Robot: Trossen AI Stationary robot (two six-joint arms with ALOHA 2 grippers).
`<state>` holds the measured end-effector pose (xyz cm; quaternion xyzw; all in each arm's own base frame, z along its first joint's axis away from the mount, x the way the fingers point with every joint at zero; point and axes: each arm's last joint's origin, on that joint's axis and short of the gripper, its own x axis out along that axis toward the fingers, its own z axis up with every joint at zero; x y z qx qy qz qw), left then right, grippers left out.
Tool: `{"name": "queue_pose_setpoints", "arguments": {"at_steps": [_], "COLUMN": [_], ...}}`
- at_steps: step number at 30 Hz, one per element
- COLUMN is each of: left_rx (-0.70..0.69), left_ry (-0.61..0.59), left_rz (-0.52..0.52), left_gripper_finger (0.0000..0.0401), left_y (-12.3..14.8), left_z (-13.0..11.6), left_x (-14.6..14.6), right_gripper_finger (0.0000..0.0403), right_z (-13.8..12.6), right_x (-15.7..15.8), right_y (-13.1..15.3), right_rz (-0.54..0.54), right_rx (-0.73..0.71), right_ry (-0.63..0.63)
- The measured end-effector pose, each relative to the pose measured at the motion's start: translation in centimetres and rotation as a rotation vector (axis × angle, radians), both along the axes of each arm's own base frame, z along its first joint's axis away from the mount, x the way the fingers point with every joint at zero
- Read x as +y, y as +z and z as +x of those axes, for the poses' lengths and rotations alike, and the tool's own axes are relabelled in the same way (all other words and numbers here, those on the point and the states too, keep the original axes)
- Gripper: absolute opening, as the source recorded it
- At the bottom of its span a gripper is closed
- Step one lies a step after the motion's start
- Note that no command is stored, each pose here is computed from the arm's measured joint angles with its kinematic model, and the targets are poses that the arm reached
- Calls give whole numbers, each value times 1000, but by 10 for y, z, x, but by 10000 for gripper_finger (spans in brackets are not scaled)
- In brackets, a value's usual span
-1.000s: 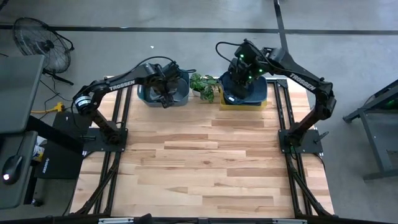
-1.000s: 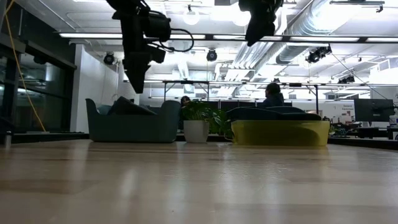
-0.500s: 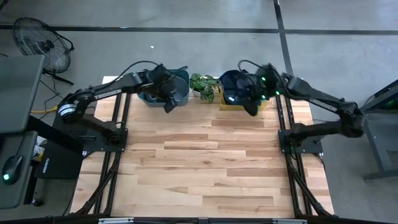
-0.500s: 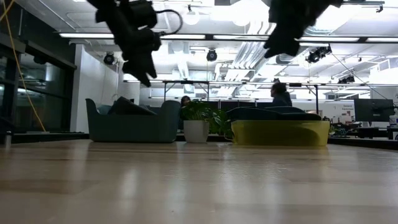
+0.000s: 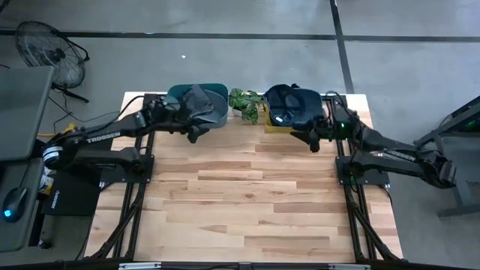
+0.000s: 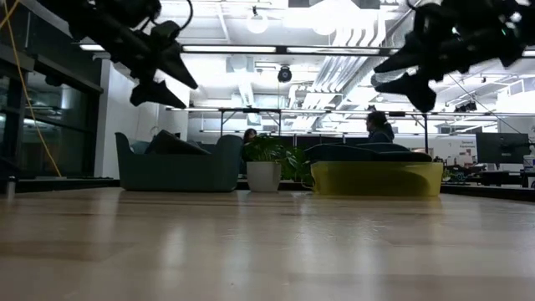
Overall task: Pick & Place hat
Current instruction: Return to Home Position
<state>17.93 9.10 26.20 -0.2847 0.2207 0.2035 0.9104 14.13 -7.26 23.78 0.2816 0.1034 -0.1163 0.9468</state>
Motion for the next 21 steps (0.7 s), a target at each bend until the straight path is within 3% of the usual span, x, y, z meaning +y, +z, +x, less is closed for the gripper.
{"name": "queue_pose_setpoints", "arguments": {"at_steps": [6, 9, 17, 21], "left_rx": [-29, -118, -157, -222], "left_ry": [41, 51, 228, 259], "left_rz": [-26, -36, -46, -62], "left_gripper_finger": [284, 284, 284, 284], "left_y": [-4, -6, -30, -28], "left_z": [4, 12, 15, 13], "left_x": [-21, -33, -53, -53], "right_gripper_finger": [193, 193, 193, 193], "right_z": [-7, -8, -10, -14], "right_x": [15, 24, 42, 45], "right_y": [-40, -54, -59, -62], "right_rz": [108, 150, 148, 152], "right_rx": [-168, -201, -244, -220], "right_ry": [5, 32, 105, 126]}}
